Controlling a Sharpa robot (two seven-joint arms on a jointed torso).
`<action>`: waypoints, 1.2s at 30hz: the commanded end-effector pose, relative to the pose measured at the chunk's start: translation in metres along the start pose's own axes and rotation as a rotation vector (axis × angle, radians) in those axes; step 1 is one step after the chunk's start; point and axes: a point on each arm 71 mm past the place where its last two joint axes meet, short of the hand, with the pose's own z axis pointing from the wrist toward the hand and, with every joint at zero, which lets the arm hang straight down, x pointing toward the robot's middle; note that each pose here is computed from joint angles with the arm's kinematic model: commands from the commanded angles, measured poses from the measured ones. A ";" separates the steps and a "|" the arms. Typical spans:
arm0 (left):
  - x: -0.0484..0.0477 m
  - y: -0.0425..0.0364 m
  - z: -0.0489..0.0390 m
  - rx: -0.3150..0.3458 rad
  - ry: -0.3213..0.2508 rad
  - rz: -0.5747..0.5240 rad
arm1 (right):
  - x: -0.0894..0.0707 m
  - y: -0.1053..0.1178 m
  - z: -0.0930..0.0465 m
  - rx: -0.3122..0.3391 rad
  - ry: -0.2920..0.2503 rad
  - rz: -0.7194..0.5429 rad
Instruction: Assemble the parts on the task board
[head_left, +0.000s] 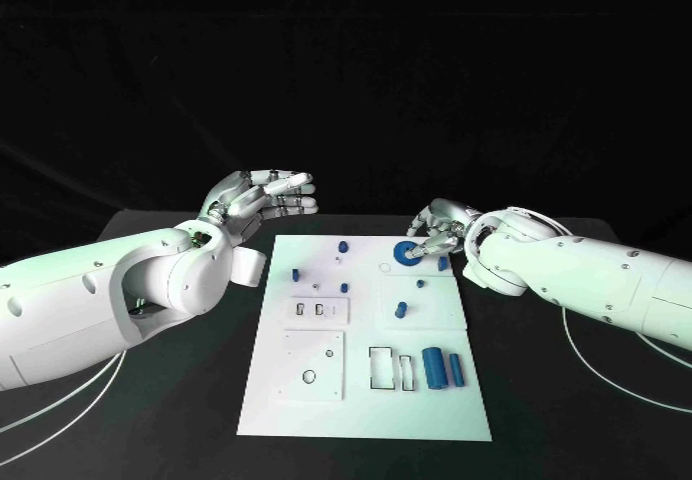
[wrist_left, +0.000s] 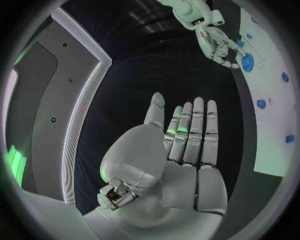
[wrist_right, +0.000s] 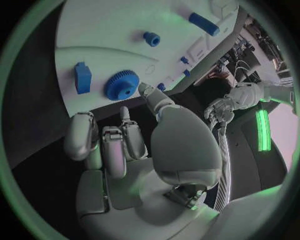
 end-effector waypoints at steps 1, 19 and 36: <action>0.0024 -0.0012 0.0006 0.010 0.018 -0.011 | 0.003 -0.002 0.001 0.008 0.011 -0.031; 0.0017 -0.0014 -0.0001 0.008 0.017 -0.010 | 0.008 -0.004 0.005 0.007 0.024 -0.068; 0.0014 -0.0015 -0.0005 0.008 0.015 -0.009 | 0.013 -0.001 0.006 0.001 0.047 -0.072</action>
